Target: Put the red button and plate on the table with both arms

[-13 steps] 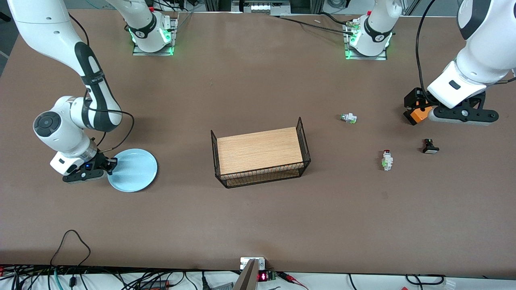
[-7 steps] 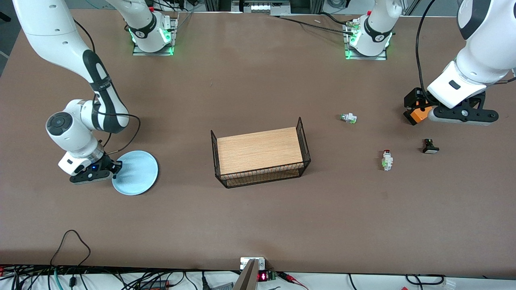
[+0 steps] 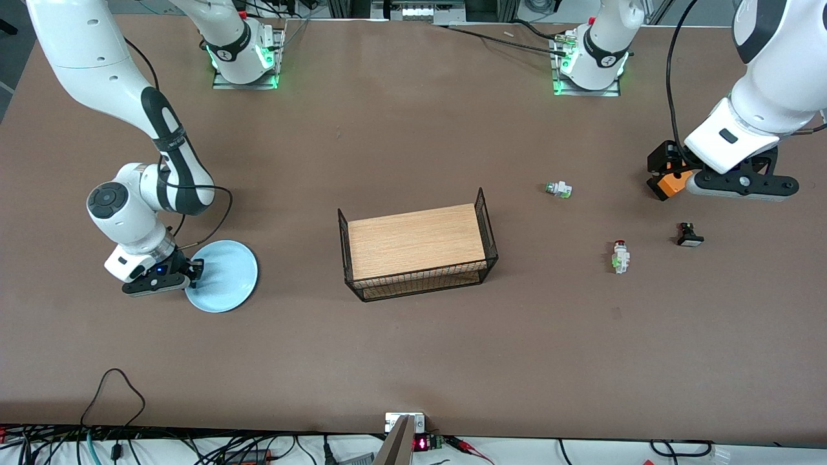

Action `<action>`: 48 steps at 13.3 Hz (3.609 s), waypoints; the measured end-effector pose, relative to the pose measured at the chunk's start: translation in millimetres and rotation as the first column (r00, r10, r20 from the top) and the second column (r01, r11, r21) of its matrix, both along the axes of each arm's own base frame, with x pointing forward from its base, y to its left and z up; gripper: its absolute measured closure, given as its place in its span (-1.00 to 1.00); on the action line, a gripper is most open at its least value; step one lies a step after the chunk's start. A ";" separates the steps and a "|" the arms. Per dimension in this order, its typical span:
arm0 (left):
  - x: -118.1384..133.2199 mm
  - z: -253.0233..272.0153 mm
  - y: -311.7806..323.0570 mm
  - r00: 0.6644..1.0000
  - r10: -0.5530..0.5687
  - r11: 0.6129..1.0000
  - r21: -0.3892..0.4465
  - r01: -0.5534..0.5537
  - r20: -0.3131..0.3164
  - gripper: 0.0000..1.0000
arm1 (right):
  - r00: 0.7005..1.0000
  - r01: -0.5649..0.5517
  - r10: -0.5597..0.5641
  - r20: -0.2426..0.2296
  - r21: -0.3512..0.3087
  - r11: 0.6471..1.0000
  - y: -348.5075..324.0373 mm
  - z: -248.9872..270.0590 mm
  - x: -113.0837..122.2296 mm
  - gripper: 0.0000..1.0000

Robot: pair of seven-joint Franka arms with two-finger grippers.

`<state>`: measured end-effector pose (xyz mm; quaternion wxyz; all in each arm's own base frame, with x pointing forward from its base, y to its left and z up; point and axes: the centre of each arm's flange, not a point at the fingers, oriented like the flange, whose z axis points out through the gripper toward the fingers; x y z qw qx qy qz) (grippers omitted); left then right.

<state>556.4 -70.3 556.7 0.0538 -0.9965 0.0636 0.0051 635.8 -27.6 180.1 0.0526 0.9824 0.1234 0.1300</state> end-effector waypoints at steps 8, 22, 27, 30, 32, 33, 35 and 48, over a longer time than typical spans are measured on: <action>-0.1 0.0 -0.5 1.000 -0.001 1.000 0.000 0.001 0.000 -1.00 | 0.999 -0.049 0.049 -0.001 0.024 0.998 34.1 3.8 -3.3 -1.00; -0.1 0.1 -0.7 1.000 -0.001 1.000 0.000 0.001 0.000 -1.00 | 0.969 -0.026 0.029 -0.246 0.017 1.000 34.0 328.8 4.2 -1.00; -0.1 0.2 -0.8 1.000 -0.001 1.000 0.000 0.001 0.000 -1.00 | 0.956 0.037 -0.028 -0.292 0.024 0.999 13.0 379.3 -31.6 -1.00; -0.1 0.2 -0.8 1.000 -0.001 1.000 0.000 0.001 0.000 -1.00 | 0.918 0.163 -0.150 -0.366 0.003 0.987 8.7 393.2 -56.1 -1.00; -0.1 0.2 -0.9 1.000 -0.002 1.000 0.000 0.002 0.000 -1.00 | 0.903 0.223 -0.207 -0.376 0.000 0.975 1.2 403.6 -71.3 -1.00; -0.1 0.2 -0.9 1.000 -0.002 1.000 0.000 0.002 0.000 -1.00 | 0.905 0.231 -0.213 -0.370 0.004 0.973 -0.2 409.4 -77.6 -1.00; -0.3 0.1 -2.0 1.000 0.001 1.000 -0.012 -0.001 -0.001 -1.00 | 0.912 0.222 -0.203 -0.357 0.011 0.975 6.3 418.6 -85.9 -1.00; 0.8 6.3 -3.1 1.000 0.002 1.000 -0.024 -0.002 0.010 -1.00 | 0.920 0.193 -0.193 -0.340 -0.035 0.981 24.8 416.2 -71.4 -1.00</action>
